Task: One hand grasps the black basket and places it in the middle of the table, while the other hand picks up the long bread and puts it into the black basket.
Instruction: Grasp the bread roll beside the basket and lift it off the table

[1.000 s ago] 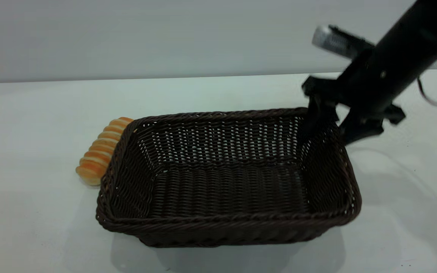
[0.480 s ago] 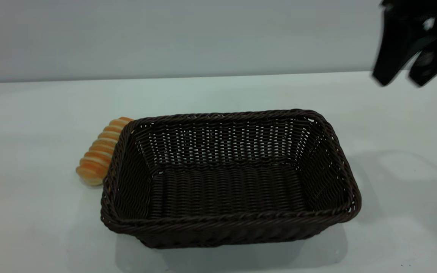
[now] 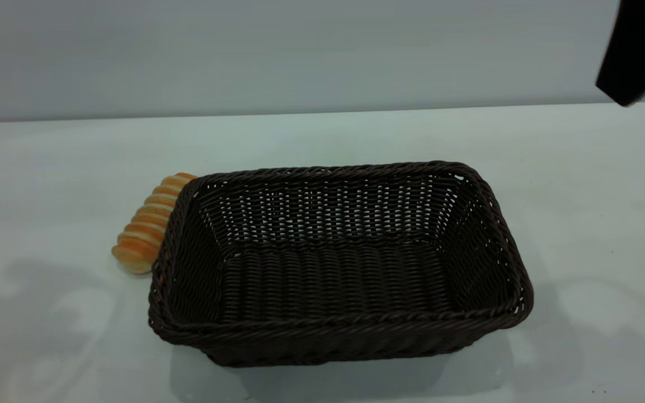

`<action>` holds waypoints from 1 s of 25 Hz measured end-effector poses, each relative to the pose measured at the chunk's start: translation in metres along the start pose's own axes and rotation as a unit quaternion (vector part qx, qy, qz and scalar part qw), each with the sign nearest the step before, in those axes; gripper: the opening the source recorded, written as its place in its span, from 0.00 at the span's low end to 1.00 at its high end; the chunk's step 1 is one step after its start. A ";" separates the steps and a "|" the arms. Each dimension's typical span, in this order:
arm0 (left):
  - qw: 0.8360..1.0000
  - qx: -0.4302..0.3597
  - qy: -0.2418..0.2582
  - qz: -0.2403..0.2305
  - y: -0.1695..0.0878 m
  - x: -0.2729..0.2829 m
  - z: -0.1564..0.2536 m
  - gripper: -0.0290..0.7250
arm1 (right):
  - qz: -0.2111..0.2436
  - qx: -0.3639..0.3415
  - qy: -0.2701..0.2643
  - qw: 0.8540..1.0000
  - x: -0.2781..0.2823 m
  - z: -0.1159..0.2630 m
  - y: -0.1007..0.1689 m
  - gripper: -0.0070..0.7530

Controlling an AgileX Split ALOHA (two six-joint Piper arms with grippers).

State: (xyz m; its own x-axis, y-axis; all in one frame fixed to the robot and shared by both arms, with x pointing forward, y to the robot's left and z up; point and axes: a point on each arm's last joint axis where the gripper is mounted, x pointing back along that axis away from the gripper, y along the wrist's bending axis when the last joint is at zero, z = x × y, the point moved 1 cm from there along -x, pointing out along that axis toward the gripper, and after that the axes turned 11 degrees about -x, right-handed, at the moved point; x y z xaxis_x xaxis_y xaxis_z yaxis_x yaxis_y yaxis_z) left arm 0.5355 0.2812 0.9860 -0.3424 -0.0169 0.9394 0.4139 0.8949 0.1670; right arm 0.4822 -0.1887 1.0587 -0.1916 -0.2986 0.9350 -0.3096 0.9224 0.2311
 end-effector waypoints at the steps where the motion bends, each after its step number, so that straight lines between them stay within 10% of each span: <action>1: 1.000 -0.019 0.003 0.008 0.001 -0.014 -0.007 0.77 | -0.001 0.002 -0.003 1.000 0.003 0.004 0.002 0.77; 25: 0.982 -0.149 -0.015 0.115 -0.023 -0.200 -0.040 0.74 | -0.001 -0.006 -0.016 1.000 0.012 0.019 0.003 0.77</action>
State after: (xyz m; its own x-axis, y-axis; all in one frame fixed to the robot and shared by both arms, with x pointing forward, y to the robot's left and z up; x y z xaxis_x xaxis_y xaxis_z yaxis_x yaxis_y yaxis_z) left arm 0.6280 0.2460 0.8066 -0.2340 0.1871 0.9541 0.7093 0.7039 0.0359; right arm 0.4614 -0.1945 1.0652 -0.2213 -0.3088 0.9250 -0.2998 0.9242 0.2368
